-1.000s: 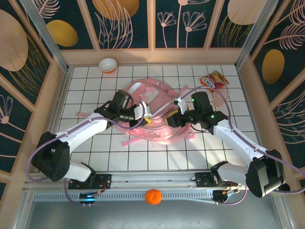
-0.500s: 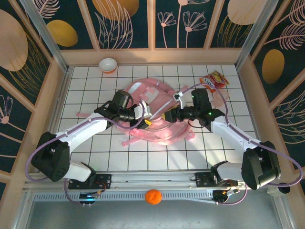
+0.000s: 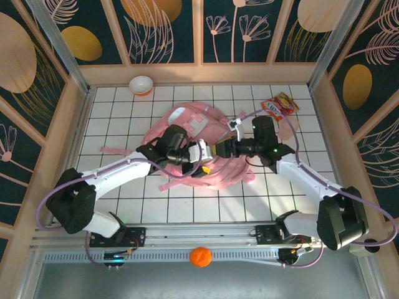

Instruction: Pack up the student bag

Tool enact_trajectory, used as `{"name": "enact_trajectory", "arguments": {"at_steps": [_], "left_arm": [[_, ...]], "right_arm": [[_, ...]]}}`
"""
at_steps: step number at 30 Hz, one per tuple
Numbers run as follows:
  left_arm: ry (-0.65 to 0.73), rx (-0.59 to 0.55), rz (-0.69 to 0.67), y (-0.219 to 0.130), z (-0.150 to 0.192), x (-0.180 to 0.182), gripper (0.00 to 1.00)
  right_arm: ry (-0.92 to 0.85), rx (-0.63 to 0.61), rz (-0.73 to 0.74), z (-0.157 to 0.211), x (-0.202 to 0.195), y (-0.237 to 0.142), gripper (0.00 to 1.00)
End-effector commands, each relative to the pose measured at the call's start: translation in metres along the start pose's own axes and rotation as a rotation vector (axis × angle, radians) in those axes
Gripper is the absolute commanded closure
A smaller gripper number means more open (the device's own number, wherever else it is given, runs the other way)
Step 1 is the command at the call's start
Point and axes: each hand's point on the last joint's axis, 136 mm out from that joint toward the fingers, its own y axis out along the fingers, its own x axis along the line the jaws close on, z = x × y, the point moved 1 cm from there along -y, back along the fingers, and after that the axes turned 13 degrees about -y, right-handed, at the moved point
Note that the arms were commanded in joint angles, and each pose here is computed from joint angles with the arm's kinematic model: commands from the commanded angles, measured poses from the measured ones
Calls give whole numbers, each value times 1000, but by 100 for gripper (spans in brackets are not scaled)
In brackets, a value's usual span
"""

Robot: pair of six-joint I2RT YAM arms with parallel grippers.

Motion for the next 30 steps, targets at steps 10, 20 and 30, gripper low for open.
{"name": "enact_trajectory", "arguments": {"at_steps": [10,20,30], "left_arm": [[-111,-165,24,-18,-1,6,100],[-139,-320,144,-47,-13,-3,100],[-125,-331,151,-49,-16,-4,100]], "right_arm": [[-268,-60,139,8,8,-38,40],[-527,107,116,43,5,-20,42],[-729,91,119,44,8,6,45]]}}
